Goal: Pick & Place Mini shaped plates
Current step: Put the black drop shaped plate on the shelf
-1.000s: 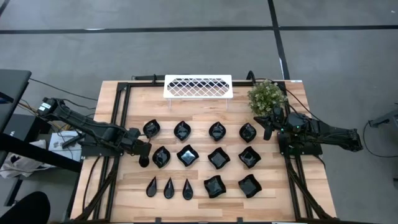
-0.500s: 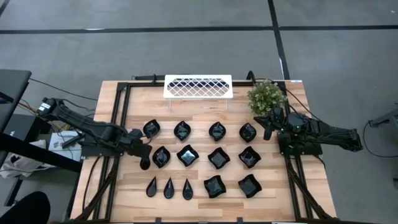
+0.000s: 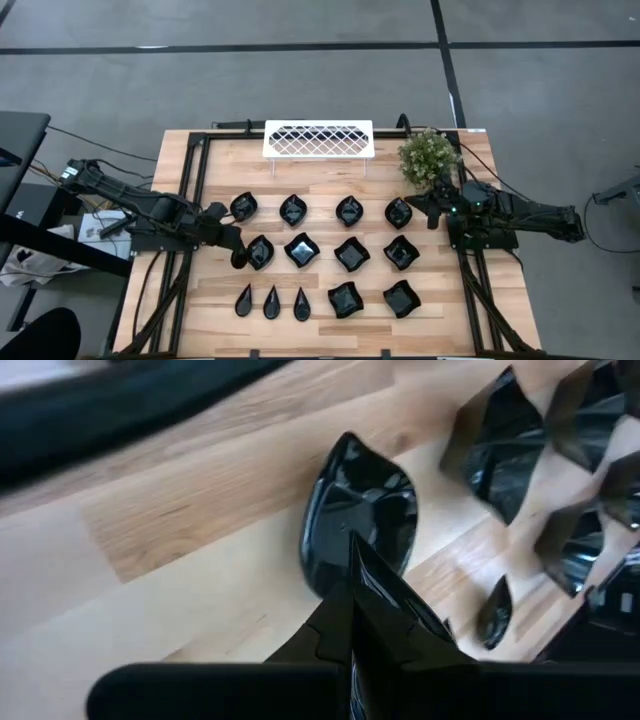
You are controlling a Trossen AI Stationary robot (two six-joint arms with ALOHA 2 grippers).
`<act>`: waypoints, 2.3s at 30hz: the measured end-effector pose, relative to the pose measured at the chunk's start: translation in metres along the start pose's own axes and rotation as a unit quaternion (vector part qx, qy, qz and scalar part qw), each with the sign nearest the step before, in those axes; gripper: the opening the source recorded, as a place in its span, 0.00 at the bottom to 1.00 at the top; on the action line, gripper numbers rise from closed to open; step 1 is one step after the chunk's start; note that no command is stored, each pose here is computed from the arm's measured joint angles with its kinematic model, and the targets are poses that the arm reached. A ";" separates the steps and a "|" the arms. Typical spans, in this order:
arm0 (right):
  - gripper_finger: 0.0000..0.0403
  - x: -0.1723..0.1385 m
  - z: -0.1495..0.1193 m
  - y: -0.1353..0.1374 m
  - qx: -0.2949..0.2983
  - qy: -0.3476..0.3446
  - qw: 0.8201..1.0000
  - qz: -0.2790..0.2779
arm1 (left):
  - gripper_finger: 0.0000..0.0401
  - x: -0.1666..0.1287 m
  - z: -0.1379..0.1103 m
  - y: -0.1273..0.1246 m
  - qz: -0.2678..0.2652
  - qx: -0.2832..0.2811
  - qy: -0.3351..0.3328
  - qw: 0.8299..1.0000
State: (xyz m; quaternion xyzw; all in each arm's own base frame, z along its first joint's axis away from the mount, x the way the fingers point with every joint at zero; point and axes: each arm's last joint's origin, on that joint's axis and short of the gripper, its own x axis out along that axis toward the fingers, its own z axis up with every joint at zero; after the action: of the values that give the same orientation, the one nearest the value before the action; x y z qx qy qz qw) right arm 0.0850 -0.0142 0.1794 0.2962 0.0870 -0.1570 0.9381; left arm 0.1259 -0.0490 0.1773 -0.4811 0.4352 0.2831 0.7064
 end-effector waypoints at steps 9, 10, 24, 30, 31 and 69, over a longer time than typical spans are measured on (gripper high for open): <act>0.00 0.012 0.003 0.006 -0.008 0.019 1.000 0.024 | 0.01 0.005 0.000 0.005 0.009 0.004 -0.023 1.000; 0.00 0.013 0.002 0.006 -0.006 0.027 0.999 0.024 | 0.01 0.007 0.000 0.006 0.011 0.002 -0.014 1.000; 0.00 0.017 -0.002 0.006 -0.006 0.062 0.998 0.034 | 0.01 0.005 -0.009 0.021 0.072 -0.055 0.110 0.990; 0.00 0.017 -0.001 0.006 -0.010 0.060 0.998 0.032 | 0.01 0.004 -0.009 0.017 0.040 -0.006 0.114 0.993; 0.00 0.017 -0.002 0.006 -0.010 0.060 0.998 0.032 | 0.01 0.003 -0.009 0.016 0.025 0.015 0.114 0.993; 0.00 0.022 0.011 0.021 -0.016 -0.002 0.995 0.098 | 0.01 0.002 0.000 0.012 -0.043 0.006 -0.053 0.998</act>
State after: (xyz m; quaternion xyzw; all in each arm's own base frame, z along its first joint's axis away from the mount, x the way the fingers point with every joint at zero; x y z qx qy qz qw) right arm 0.1131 -0.0100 0.1936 0.2880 0.0587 -0.0635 0.9537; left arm 0.1172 -0.0443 0.1705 -0.4796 0.3777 0.2748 0.7428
